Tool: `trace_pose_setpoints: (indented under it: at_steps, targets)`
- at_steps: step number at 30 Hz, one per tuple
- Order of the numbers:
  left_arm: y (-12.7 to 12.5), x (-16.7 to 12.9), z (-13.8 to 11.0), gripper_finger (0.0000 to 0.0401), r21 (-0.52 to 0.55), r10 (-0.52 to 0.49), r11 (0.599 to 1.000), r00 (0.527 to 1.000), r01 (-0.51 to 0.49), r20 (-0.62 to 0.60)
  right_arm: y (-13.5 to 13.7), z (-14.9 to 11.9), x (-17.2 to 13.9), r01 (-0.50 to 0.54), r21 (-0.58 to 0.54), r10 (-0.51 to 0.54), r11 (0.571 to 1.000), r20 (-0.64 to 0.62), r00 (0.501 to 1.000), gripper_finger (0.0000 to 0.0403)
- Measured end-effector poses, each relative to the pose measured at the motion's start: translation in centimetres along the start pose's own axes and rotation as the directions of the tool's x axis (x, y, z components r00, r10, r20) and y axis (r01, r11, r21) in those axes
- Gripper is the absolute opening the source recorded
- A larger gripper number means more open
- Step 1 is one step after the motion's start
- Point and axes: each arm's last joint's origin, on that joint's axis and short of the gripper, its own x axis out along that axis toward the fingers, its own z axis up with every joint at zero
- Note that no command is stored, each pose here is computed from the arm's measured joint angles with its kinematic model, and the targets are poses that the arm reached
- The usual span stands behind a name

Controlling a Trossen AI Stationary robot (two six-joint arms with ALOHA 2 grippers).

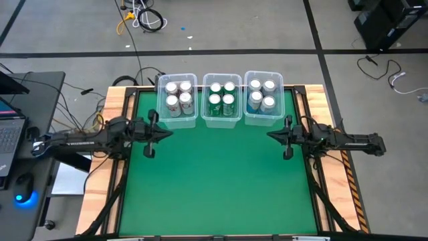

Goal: Sort soda cans
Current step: Return to Home Position

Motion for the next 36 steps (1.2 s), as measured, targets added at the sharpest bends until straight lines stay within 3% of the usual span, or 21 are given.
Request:
trace_pose_setpoints:
  at_steps: [9,15,23,31,36]
  targets:
    - [-0.3,-2.3,-1.7,0.0001,-0.021,0.083,0.996,0.996,-0.084,-0.031,-0.2,0.0,0.0,0.023,-0.004,-0.023,1.000,0.000,1.000,0.0000]
    - [-0.6,-4.0,-1.7,0.0001,-0.018,0.090,0.996,0.995,-0.089,0.042,-0.5,0.0,0.0,0.056,-0.009,-0.056,0.998,-0.001,0.998,0.0000]
    - [-0.7,-4.0,-2.7,0.0001,-0.065,0.128,0.990,0.992,-0.126,0.016,-0.7,-0.1,0.0,0.059,0.000,-0.059,0.998,-0.006,0.998,0.0000]
    - [-0.5,-4.2,-4.4,0.0002,-0.065,0.231,0.968,0.959,-0.244,-0.164,-0.9,-0.2,0.2,0.108,-0.017,-0.108,0.994,-0.027,0.994,0.0000]
    - [-0.4,-4.1,-4.6,0.0008,-0.083,0.239,0.963,0.954,-0.257,-0.182,-1.0,-0.6,0.6,0.154,-0.045,-0.157,0.987,-0.076,0.985,0.0000]
